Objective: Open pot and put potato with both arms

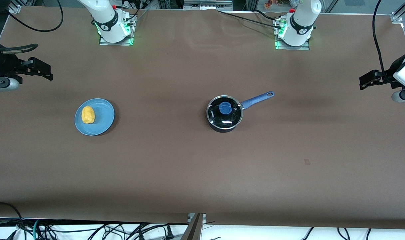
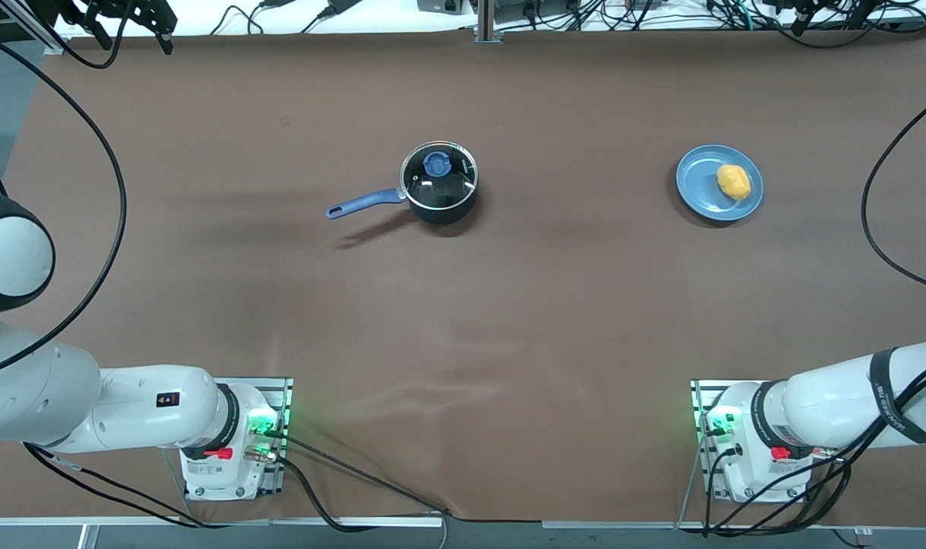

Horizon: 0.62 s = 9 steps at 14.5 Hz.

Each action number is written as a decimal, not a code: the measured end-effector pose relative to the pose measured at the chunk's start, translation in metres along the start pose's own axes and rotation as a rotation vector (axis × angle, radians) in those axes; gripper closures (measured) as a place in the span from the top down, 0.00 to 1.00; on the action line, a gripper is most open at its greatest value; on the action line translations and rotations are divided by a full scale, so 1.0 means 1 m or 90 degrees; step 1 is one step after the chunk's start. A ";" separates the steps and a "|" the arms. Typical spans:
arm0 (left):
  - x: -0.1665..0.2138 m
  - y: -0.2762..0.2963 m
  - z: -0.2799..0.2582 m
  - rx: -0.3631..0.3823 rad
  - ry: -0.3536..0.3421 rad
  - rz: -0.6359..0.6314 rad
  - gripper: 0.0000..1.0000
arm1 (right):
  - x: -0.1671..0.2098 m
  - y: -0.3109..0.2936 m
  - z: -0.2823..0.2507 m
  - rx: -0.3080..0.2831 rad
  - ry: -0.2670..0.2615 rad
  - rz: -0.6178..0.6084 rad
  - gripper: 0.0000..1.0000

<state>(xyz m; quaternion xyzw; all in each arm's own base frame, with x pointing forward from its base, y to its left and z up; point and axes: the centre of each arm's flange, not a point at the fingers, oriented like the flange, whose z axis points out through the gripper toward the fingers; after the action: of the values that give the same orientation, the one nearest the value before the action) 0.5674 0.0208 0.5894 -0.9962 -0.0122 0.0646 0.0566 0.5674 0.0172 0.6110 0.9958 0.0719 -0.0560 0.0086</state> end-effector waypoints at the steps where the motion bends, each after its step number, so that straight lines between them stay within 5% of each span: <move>1: 0.000 0.001 0.000 0.000 0.000 0.001 1.00 | 0.000 0.000 0.000 0.000 0.001 0.000 1.00; 9: 0.001 0.003 -0.001 0.000 0.009 0.004 1.00 | 0.001 0.000 0.000 0.000 0.003 0.000 1.00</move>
<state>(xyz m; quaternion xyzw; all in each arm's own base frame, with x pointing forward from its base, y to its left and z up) 0.5691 0.0173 0.5903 -0.9967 -0.0088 0.0580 0.0567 0.5680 0.0172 0.6114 0.9959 0.0719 -0.0533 0.0087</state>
